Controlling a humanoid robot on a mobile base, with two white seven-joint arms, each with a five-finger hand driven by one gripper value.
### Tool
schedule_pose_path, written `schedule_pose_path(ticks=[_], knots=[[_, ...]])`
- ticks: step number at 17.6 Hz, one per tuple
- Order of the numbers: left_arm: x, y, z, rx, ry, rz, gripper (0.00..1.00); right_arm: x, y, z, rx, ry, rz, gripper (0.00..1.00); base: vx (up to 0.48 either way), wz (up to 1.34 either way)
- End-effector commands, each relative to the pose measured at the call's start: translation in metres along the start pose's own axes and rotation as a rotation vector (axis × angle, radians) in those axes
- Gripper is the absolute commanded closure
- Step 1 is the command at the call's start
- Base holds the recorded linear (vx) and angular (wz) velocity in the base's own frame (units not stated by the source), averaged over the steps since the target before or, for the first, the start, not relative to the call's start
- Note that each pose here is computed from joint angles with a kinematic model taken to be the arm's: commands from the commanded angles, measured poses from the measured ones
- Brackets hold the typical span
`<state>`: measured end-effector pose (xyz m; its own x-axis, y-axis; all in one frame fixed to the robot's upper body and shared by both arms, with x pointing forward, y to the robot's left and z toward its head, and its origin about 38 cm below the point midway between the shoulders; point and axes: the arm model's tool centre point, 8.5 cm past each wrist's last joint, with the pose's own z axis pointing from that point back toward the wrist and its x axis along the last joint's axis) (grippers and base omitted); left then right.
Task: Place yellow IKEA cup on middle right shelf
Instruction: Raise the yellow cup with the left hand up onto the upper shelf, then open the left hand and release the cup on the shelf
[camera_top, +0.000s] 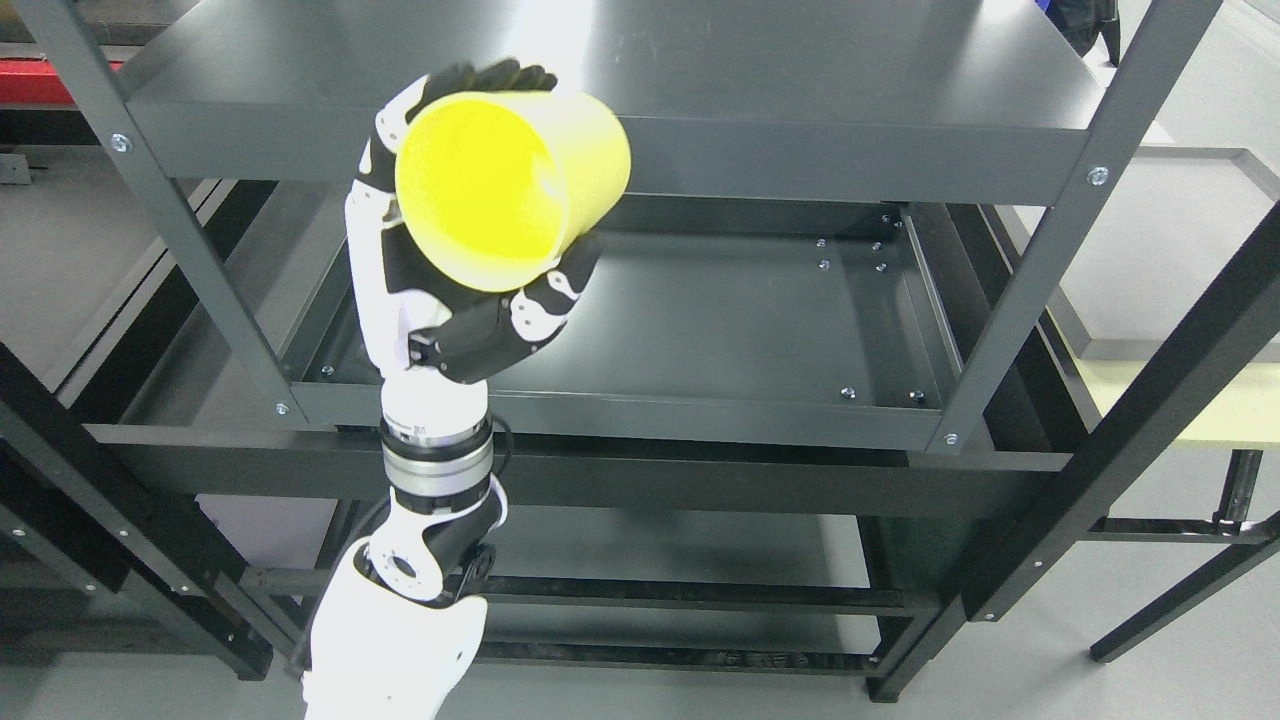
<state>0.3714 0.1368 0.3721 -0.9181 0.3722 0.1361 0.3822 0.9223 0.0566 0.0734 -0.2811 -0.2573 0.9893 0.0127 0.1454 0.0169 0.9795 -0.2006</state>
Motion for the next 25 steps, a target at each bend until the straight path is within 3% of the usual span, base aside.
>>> schedule_pose_path(ticks=[1,5,8,12,16,19,25], knots=[[0.013,-0.029,-0.060,-0.120,-0.156,0.064,1.00,-0.009,-0.010,-0.001,-0.013,0.015,-0.003,0.01,0.023,-0.02],[0.011,-0.022,-0.091,-0.047,-0.137,0.055,1.00,-0.009,-0.010,-0.001,-0.013,0.015,-0.003,0.01,0.028,-0.03],[0.002,-0.005,-0.121,0.083,-0.009,0.010,1.00,-0.009,-0.010,-0.001,-0.013,0.015,-0.003,0.01,0.029,-0.01],[-0.028,0.012,-0.132,0.275,0.303,0.007,1.00,-0.009,-0.010,-0.001,-0.013,0.015,-0.003,0.01,0.025,-0.01],[-0.053,0.012,-0.143,0.326,0.635,-0.089,0.99,-0.009,-0.010,-0.001,-0.013,0.015,-0.003,0.01,0.017,-0.01],[-0.086,0.002,-0.124,0.315,0.896,-0.019,0.99,-0.009,-0.010,-0.001,-0.013,0.015,-0.003,0.01,-0.003,0.00],[-0.116,0.017,-0.104,0.348,1.067,-0.113,0.95,-0.009,-0.010,-0.001,-0.013,0.015,-0.003,0.01,-0.006,0.00]])
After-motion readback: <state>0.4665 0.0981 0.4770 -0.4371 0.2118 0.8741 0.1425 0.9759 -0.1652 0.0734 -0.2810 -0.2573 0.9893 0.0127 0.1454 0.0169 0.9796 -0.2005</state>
